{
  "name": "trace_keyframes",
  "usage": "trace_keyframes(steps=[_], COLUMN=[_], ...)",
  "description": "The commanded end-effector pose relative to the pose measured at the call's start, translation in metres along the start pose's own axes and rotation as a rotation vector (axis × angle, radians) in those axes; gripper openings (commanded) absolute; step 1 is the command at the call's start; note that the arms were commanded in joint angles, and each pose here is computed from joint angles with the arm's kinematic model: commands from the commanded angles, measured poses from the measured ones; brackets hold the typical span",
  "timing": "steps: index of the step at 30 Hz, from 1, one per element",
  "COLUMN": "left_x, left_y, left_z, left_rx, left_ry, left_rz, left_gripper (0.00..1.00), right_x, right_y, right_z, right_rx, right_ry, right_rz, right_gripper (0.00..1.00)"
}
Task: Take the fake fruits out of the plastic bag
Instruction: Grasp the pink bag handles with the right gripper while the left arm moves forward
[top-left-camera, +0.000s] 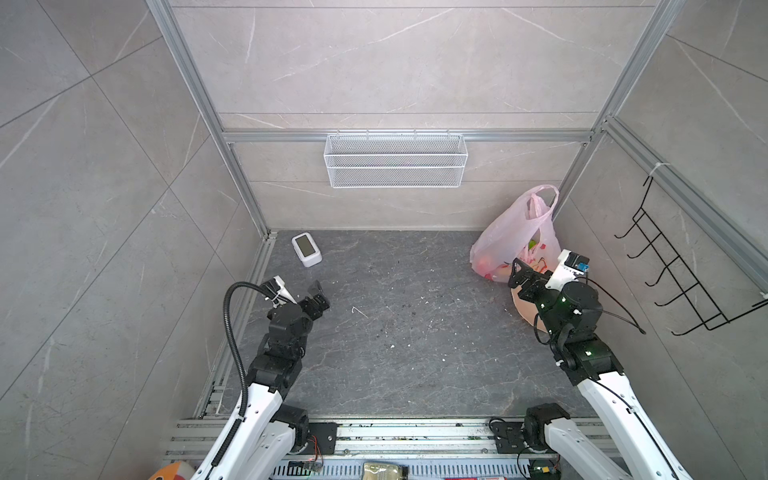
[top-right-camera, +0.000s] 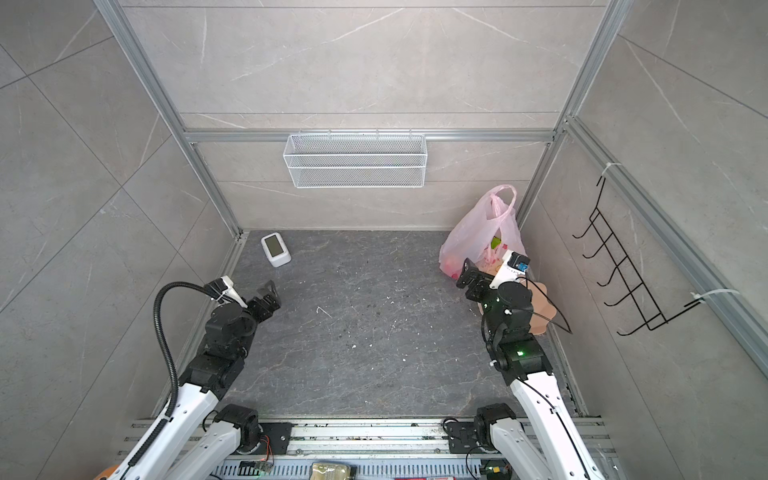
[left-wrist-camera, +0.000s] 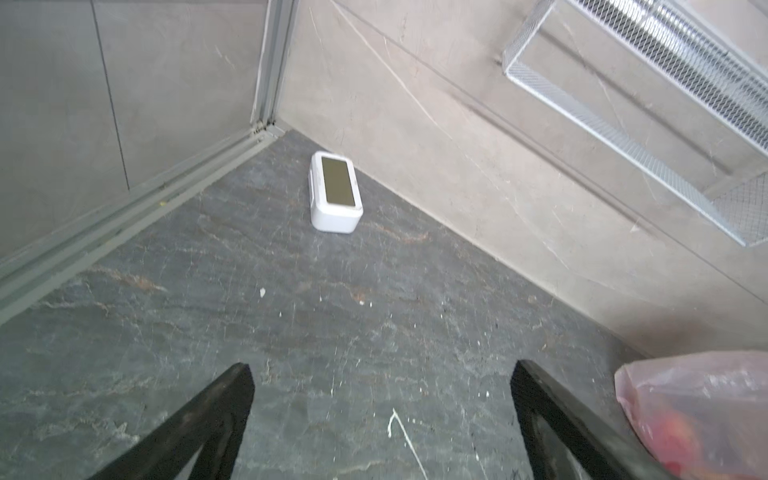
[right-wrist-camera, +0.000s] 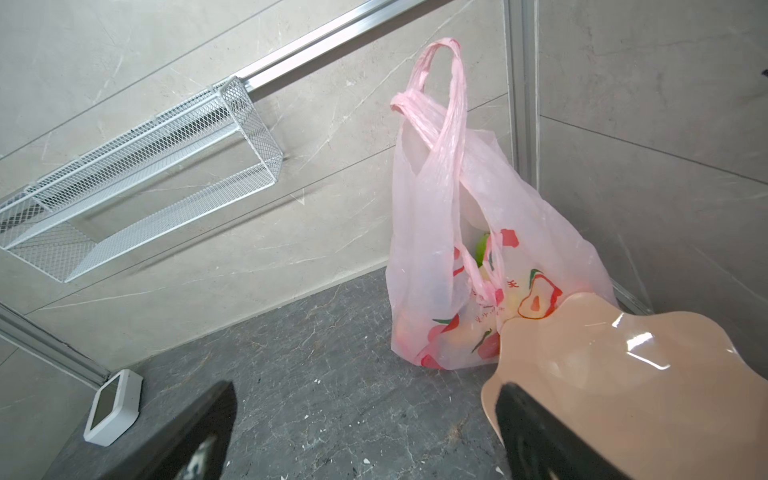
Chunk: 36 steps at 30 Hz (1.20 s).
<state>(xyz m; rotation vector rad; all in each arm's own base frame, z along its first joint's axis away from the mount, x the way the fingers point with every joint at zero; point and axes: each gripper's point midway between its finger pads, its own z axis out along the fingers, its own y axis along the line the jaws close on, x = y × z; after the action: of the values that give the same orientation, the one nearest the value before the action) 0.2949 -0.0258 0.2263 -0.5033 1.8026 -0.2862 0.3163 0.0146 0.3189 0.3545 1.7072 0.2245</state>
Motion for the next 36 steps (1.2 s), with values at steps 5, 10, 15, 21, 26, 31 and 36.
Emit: trace_keyframes(steps=[5,10,15,21,26,31,36], left_x=[0.037,0.053,0.068,0.070,0.074,0.076,0.079], left_y=[-0.028,-0.047,-0.043,-0.043,-0.045,-0.047,-0.047], left_z=[0.009,0.015,0.020,0.019,0.020,0.020,0.023], left_rx=[0.143,0.189,0.194,0.200,0.210,0.223,0.221], left_ry=[0.152,0.189,0.211,0.213,0.230,0.236,0.248], left_rz=[0.067,0.187,0.237,0.227,0.221,0.209,0.211], left_gripper=[1.00,1.00,1.00,1.00,1.00,1.00,1.00], right_x=[0.008,-0.008,-0.023,-0.045,-0.037,-0.022,-0.007], right_y=[0.001,0.003,-0.008,-0.020,-0.022,-0.030,-0.053], right_z=[0.013,0.035,0.078,0.110,0.133,0.144,0.158], right_rx=[0.083,0.219,0.376,0.606,0.641,0.637,0.667], right_ry=[0.087,0.078,0.095,0.044,0.010,-0.033,-0.042], right_rz=[-0.076,-0.163,-0.180,-0.224,-0.239,-0.249,-0.210], right_gripper=[0.96,0.98,0.99,1.00,1.00,1.00,1.00])
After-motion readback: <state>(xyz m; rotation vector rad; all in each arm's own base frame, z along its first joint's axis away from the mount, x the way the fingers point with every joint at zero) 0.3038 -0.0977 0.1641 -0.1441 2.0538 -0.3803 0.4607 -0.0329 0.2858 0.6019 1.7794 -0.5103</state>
